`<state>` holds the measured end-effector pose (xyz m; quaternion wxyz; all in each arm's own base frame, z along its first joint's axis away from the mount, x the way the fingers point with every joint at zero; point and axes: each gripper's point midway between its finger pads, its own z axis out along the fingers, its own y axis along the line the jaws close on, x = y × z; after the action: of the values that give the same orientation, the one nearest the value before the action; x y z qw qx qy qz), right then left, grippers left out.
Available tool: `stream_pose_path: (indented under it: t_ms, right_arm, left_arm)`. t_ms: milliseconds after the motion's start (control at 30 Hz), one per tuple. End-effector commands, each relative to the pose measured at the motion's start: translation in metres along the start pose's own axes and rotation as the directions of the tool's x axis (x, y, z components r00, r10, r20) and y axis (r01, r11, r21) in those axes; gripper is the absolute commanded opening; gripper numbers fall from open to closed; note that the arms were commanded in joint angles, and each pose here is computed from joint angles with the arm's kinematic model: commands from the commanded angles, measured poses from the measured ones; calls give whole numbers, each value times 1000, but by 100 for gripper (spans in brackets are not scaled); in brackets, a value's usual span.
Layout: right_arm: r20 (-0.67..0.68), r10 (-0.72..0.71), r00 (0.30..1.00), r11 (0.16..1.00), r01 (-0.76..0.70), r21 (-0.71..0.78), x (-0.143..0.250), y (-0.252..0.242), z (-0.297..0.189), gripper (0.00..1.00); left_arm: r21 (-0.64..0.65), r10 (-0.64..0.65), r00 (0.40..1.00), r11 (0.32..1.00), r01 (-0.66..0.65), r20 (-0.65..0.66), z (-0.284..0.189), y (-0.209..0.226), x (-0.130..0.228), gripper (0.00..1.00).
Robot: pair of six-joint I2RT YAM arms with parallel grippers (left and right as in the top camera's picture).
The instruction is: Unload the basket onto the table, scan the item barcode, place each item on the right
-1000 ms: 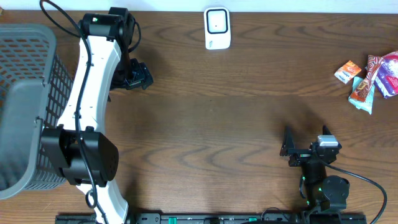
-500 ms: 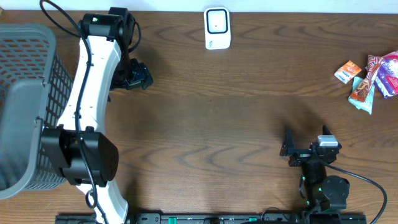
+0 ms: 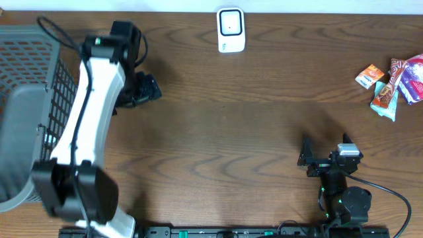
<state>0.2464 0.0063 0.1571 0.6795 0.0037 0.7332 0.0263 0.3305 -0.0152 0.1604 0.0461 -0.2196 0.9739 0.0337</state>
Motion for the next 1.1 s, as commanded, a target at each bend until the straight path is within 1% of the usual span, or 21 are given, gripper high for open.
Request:
stream_pose_path:
  t_ms: [0, 167, 233, 400, 567, 767, 1067]
  right_arm:
    - [1, 14, 1000, 1000, -14, 5, 1, -1, 0, 99]
    - [1, 14, 1000, 1000, -14, 5, 1, -1, 0, 99]
    - [1, 14, 1000, 1000, -14, 5, 1, -1, 0, 99]
    - [1, 14, 1000, 1000, -14, 5, 1, -1, 0, 99]
    - [1, 14, 1000, 1000, -14, 5, 1, -1, 0, 99]
    - [1, 14, 1000, 1000, -14, 5, 1, -1, 0, 99]
    - [1, 14, 1000, 1000, -14, 5, 1, -1, 0, 99]
  left_arm:
    - [-3, -4, 999, 1000, 4, 34, 9, 16, 20, 98]
    - [38, -14, 995, 999, 10, 103, 33, 26, 41, 98]
    - [75, -23, 988, 997, 12, 153, 46, 29, 51, 98]
    - [195, 24, 969, 978, -74, 245, 61, 21, 66, 98]
    - [251, 0, 942, 964, -89, 335, 70, 25, 78, 98]
    - [315, -46, 887, 942, -114, 460, 77, 28, 85, 98]
    - [404, -132, 771, 898, -173, 623, 82, 30, 91, 98]
